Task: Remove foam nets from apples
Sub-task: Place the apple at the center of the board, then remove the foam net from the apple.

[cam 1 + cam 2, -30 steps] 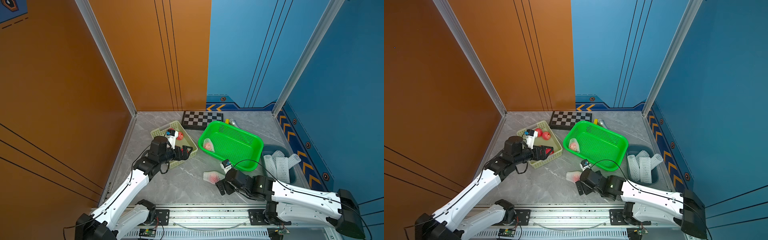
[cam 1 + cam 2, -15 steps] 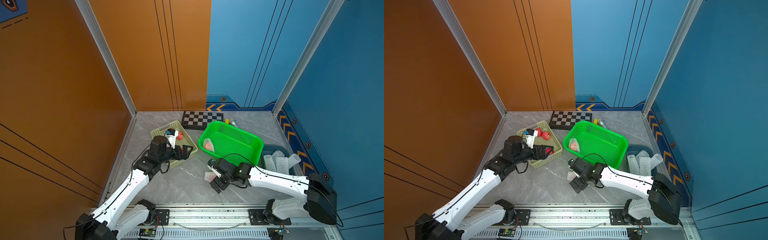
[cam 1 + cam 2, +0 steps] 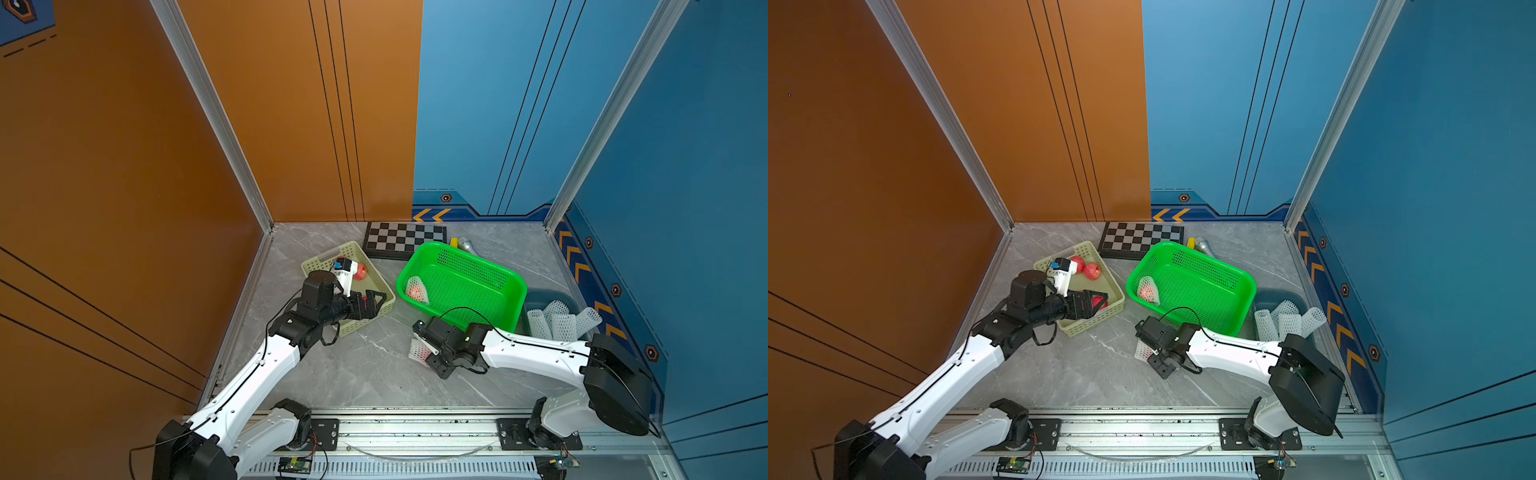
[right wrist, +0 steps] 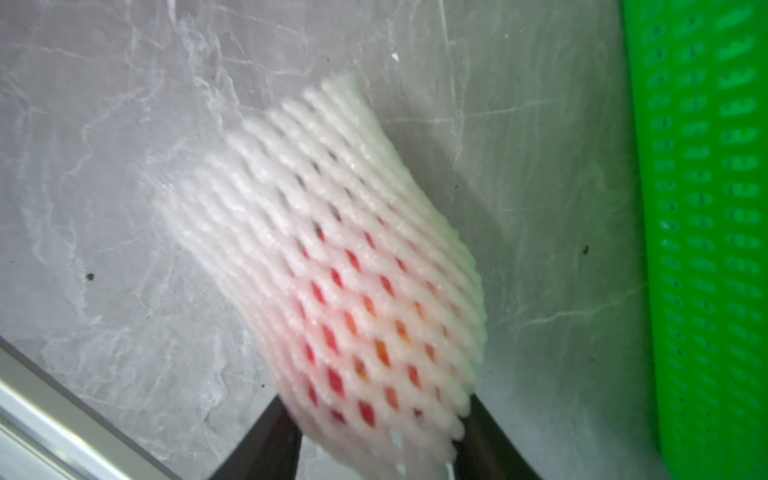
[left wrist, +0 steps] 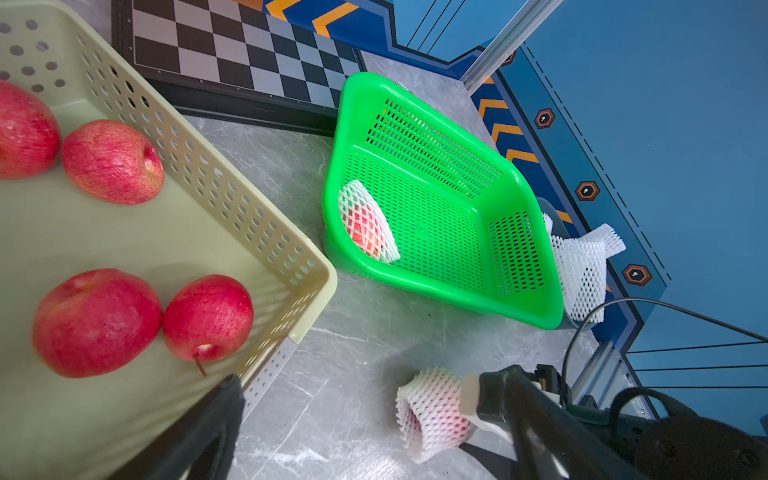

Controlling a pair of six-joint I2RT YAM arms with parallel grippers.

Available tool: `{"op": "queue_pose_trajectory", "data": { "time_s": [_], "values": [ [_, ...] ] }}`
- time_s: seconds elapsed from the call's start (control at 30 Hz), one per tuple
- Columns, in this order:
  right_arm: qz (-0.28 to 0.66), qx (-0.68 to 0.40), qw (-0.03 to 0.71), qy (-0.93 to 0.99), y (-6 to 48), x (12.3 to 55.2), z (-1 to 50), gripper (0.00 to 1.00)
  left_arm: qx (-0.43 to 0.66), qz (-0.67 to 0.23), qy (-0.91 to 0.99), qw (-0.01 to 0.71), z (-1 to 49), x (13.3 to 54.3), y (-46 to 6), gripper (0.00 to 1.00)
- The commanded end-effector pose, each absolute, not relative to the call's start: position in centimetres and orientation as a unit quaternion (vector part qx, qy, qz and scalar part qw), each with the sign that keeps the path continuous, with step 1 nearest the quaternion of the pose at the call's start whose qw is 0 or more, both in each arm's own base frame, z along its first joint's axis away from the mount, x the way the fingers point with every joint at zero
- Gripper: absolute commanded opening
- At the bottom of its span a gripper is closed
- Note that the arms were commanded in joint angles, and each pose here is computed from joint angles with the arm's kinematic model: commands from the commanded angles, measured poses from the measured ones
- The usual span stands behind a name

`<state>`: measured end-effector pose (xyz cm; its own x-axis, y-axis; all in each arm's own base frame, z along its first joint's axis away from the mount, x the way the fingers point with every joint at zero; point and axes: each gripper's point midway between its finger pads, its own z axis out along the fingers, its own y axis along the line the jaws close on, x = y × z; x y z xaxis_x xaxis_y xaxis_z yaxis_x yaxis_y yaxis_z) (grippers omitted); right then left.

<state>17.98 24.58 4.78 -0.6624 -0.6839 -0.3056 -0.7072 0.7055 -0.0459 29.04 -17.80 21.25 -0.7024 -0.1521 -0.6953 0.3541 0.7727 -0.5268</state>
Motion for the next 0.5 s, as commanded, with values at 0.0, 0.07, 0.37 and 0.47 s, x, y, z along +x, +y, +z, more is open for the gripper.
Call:
{"op": "queue_pose_trajectory", "data": {
  "time_s": [0.0,0.07,0.37,0.47],
  "values": [
    [0.030,-0.380,0.150,0.912,24.6,18.3,4.3,0.37,0.062,-0.343,0.855,0.384,21.9,29.2,-17.9,0.98],
    [0.036,-0.386,0.143,0.911,24.8,18.0,4.4,0.25,0.062,-0.344,0.855,0.382,21.9,29.2,-17.9,0.98],
    [0.081,-0.408,0.145,0.898,25.8,16.3,7.0,0.03,0.063,-0.354,0.847,0.393,22.6,29.8,-18.1,0.98],
    [0.076,-0.407,0.143,0.899,25.4,16.0,7.6,0.00,0.062,-0.354,0.847,0.392,22.5,29.8,-18.2,0.98]
  ]
}}
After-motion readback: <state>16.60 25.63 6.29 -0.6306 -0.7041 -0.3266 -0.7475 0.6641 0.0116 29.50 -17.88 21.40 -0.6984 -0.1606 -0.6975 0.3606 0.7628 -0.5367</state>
